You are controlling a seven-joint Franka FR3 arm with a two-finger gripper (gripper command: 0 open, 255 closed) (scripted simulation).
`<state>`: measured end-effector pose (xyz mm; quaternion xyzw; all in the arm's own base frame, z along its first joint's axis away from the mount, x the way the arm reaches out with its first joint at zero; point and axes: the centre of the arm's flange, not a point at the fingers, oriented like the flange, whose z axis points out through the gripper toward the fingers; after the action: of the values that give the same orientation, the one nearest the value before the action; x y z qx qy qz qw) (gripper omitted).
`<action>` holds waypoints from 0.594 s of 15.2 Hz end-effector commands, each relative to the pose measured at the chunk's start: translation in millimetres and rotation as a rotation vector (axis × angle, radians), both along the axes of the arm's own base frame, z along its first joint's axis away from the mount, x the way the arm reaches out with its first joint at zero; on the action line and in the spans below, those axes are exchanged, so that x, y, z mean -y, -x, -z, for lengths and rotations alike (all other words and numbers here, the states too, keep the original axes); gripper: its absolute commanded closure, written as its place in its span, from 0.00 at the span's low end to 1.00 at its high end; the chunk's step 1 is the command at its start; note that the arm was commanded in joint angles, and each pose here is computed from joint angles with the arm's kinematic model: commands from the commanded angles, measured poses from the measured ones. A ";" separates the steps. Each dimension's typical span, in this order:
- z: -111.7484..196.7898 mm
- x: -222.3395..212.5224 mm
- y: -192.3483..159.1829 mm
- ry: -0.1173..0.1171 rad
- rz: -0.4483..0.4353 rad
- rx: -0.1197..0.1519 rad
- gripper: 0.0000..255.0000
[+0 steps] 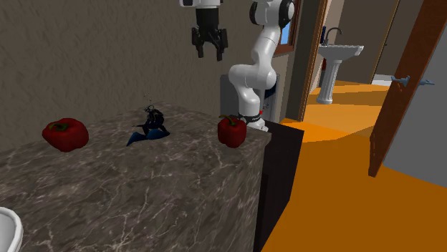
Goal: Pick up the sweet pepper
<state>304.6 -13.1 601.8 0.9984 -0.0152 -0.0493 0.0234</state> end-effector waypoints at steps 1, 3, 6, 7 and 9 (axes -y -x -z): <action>0.0 0.0 0.0 0.000 0.000 0.000 0.00; 15.2 -18.8 -1.9 -0.006 0.001 0.038 0.00; 37.5 -47.1 -6.0 -0.016 0.004 0.095 0.00; 44.8 -56.6 -7.6 -0.019 0.004 0.114 0.00; 59.3 -75.6 -11.3 -0.026 0.006 0.152 0.00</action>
<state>316.1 52.9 548.4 0.9997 -0.0182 0.0151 0.0117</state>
